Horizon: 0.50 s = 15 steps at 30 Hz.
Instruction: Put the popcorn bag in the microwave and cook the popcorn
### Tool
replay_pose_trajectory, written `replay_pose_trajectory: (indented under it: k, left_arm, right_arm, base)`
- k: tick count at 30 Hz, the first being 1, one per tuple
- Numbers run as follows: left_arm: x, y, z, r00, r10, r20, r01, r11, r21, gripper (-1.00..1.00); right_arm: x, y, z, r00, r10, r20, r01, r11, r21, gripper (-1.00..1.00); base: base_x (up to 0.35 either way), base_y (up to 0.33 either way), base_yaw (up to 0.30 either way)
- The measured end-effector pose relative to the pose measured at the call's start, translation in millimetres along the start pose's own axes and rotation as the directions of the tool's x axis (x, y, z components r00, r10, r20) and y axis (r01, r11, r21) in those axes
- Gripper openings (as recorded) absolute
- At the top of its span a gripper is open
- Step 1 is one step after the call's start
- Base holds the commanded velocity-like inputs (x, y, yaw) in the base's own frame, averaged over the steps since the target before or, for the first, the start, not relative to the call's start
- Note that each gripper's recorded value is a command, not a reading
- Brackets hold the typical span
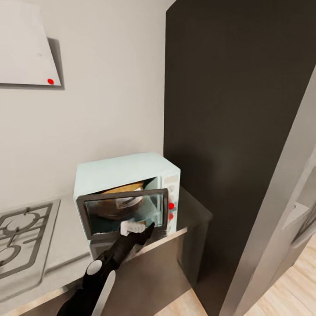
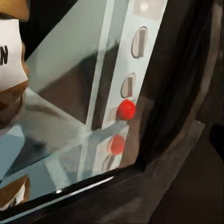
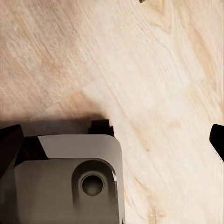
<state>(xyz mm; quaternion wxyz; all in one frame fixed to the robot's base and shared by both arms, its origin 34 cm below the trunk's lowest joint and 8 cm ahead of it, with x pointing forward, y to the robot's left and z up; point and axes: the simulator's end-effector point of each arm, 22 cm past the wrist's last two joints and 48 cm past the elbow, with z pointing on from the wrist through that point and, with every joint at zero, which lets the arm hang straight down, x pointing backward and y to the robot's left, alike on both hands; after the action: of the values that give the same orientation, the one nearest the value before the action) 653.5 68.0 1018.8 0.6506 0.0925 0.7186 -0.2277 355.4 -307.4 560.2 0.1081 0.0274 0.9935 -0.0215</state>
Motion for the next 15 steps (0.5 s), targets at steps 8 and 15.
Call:
replay_pose_trajectory:
  k: [8, 15]
  left_arm:
    - [0.3, 0.2, 0.2, 1.000, 0.001, 0.000, -0.001, 1.000, 0.000, 1.00]
    - [0.2, 0.4, 0.2, 1.000, 0.002, 0.001, -0.002, 1.000, 0.000, 1.00]
  right_arm:
    - [-0.4, 0.0, 0.1, 1.000, 0.000, 0.001, 0.000, 1.000, 0.000, 1.00]
    - [-0.1, 0.0, 0.2, 1.000, 0.000, 0.000, 0.000, 1.000, 0.000, 1.00]
  base:
    - [0.244, 0.000, 0.000]
    - [0.108, 0.000, 0.000]
